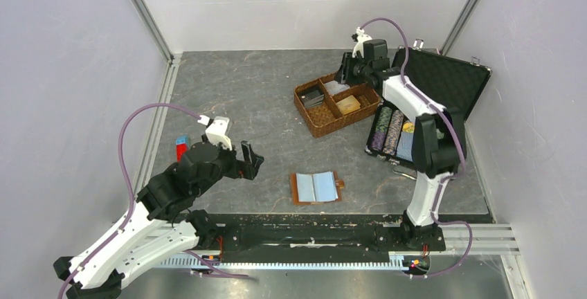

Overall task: Take the credit cards out of the card holder
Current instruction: Reset both arms

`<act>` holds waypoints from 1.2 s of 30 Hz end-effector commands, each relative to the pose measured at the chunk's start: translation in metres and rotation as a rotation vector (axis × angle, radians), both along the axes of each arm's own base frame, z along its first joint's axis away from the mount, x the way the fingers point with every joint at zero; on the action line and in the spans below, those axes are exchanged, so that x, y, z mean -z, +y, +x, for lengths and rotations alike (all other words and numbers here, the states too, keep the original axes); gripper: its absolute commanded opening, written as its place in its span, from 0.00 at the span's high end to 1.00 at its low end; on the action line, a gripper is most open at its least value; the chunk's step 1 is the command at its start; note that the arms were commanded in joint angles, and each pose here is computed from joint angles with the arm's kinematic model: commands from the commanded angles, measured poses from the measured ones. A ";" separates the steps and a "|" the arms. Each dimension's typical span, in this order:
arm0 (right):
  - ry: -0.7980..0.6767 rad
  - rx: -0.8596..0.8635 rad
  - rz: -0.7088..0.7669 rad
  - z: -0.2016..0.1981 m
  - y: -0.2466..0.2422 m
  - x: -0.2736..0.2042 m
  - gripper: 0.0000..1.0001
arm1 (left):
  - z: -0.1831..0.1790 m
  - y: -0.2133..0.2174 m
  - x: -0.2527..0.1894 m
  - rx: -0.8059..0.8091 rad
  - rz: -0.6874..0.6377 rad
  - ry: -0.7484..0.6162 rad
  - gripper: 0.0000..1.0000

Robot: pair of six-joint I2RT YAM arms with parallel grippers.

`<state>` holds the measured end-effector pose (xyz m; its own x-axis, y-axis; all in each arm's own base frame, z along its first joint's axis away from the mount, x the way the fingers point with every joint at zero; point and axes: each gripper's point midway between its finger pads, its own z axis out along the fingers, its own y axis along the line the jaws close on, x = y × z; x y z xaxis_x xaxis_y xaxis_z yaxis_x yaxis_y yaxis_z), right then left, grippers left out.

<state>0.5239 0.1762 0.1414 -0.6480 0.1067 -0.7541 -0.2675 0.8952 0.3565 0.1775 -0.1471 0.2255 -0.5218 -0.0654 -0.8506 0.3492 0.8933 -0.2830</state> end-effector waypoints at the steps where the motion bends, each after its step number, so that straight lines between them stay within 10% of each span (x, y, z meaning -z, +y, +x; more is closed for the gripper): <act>1: -0.107 -0.046 -0.019 -0.047 0.022 -0.060 0.61 | 0.009 0.012 -0.004 -0.049 0.049 -0.049 0.00; 6: -0.116 -0.089 -0.058 -0.117 0.036 -0.068 0.44 | 0.010 0.013 -0.004 -0.061 0.057 -0.045 0.00; 11: -0.161 -0.122 -0.067 -0.175 0.035 -0.080 0.03 | 0.008 0.013 -0.006 -0.058 0.044 -0.043 0.00; 36: -0.282 0.074 0.080 -0.275 -0.031 -0.086 0.02 | -0.005 0.012 -0.036 -0.103 -0.223 -0.064 0.00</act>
<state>0.2461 0.1484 0.2171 -0.4517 0.1729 -0.8753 -0.3115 0.8887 0.3363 0.1694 -0.1314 0.2498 -0.4659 -0.1964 -0.8628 0.3114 0.8763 -0.3676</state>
